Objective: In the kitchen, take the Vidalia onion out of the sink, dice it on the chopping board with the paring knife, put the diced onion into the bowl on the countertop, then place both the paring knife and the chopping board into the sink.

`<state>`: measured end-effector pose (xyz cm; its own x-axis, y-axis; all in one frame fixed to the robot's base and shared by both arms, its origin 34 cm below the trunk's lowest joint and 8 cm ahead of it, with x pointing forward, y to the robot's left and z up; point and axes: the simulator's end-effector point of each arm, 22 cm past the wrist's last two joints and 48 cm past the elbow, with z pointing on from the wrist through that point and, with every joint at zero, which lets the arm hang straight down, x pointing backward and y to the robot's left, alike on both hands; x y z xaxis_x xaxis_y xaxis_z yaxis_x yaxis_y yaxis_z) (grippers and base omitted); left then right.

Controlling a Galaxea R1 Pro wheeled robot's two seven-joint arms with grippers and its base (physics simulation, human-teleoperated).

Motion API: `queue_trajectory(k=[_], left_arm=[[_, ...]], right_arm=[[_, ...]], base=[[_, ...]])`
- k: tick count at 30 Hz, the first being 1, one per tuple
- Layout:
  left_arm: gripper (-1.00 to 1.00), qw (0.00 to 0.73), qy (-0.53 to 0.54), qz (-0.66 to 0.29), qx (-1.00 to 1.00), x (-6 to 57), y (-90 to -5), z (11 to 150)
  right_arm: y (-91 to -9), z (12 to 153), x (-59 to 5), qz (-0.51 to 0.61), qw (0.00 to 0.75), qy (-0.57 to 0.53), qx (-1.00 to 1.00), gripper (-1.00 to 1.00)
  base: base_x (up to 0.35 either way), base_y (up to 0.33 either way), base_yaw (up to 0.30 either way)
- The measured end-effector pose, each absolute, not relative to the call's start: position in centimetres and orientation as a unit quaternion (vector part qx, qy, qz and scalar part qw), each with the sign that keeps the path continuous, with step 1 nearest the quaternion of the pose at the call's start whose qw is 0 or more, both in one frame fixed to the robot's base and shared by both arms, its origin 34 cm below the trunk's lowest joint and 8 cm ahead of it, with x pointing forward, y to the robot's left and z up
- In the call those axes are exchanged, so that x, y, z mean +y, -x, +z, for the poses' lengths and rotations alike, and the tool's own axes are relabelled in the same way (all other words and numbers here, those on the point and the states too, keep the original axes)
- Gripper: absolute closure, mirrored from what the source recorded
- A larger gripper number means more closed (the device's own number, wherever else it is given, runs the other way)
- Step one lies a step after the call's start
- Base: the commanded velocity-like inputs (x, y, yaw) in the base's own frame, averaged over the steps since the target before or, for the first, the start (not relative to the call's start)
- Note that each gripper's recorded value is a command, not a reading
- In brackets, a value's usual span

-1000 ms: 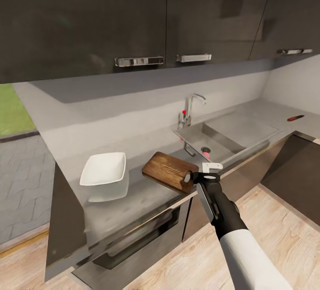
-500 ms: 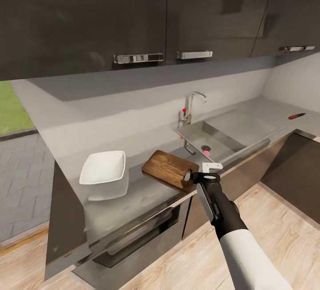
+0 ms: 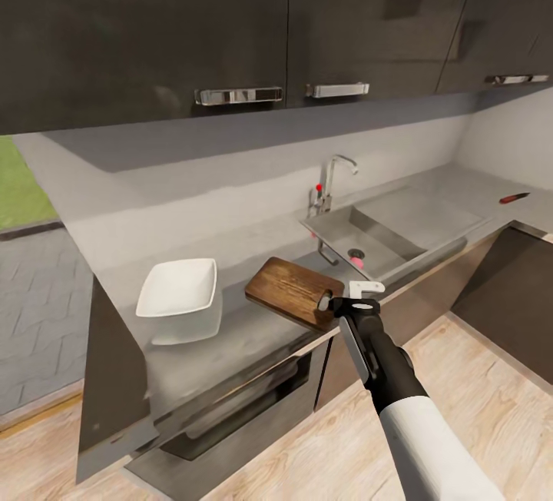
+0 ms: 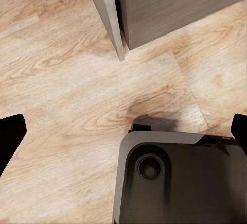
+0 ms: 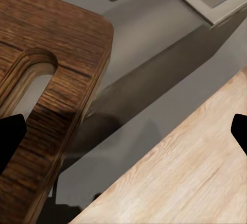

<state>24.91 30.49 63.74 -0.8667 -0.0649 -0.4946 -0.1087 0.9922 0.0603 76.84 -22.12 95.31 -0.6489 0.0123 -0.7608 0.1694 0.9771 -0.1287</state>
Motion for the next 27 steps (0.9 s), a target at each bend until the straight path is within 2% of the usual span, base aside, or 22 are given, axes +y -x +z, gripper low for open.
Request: queue_trajectory(k=[15, 27], left_arm=[[-1.00, 0.254, 0.045, 0.043, 0.965, 30.49, -24.87, 63.74], [-1.00, 0.254, 0.045, 0.043, 0.965, 30.49, -24.88, 63.73]], right_arm=[[-76.81, 95.26, -22.13, -0.095, 0.416, -0.050, 0.903, -1.00], [-76.83, 95.24, -22.15, -0.095, 0.415, -0.050, 0.903, -1.00]], base=[[0.122, 0.056, 0.000], [0.023, 0.016, 0.000]])
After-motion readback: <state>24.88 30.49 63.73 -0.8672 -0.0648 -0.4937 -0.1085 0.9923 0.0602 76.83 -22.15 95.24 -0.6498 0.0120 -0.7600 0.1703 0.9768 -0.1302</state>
